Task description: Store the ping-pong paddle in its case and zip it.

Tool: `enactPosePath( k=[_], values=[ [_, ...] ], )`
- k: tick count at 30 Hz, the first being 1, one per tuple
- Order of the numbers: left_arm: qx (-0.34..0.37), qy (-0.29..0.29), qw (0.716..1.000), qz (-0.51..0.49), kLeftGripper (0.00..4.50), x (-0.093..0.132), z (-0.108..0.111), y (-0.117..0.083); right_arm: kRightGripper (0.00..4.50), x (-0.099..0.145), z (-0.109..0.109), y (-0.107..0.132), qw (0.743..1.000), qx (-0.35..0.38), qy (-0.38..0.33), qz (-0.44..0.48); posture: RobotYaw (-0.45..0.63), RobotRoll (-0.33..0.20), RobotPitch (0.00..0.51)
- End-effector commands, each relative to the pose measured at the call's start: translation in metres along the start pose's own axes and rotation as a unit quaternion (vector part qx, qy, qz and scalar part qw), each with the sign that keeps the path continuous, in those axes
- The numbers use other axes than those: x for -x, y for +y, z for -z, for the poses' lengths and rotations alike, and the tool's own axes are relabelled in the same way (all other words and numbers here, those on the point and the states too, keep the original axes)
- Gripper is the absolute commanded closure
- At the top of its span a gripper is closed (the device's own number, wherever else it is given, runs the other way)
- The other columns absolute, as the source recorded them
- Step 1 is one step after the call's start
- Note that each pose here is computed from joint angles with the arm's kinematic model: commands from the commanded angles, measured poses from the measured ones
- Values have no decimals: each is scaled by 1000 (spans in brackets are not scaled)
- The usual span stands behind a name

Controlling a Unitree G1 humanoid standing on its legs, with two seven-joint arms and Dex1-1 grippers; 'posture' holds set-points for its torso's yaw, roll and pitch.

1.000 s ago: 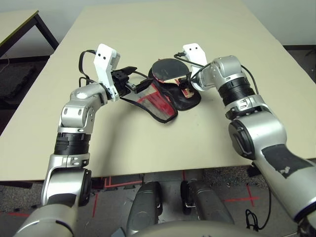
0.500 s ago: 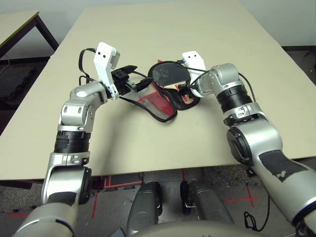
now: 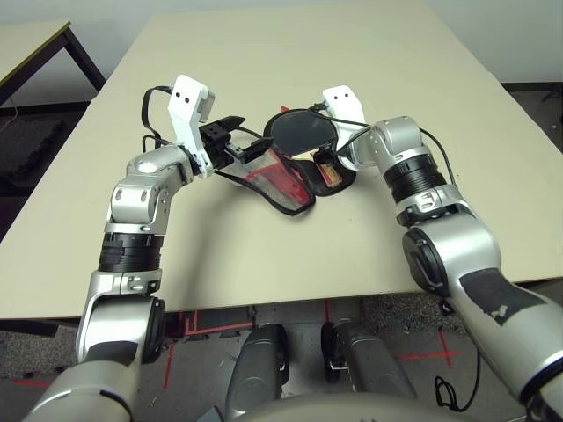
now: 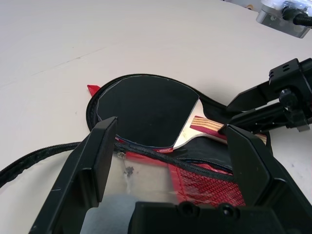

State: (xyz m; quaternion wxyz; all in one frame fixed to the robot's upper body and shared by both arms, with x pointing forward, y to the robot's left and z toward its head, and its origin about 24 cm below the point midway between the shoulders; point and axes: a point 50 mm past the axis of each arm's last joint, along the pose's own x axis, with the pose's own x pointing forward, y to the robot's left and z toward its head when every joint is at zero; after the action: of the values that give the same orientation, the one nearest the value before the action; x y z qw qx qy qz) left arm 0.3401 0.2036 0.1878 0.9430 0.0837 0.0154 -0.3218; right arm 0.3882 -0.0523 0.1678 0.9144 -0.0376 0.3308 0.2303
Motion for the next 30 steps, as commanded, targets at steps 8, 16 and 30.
enactPosePath(
  k=[8,16,30],
  values=[
    [-22,-40,986,-158,0,38,-26,62,36,27,-19,-35,992,-12,-119,-33,-4,0,101],
    [-25,4,973,-230,0,80,0,94,36,39,9,-71,985,-91,-135,-54,-11,0,117],
    [48,88,967,-235,0,100,82,80,36,53,11,-101,978,-66,-198,26,-28,0,132]
  ],
)
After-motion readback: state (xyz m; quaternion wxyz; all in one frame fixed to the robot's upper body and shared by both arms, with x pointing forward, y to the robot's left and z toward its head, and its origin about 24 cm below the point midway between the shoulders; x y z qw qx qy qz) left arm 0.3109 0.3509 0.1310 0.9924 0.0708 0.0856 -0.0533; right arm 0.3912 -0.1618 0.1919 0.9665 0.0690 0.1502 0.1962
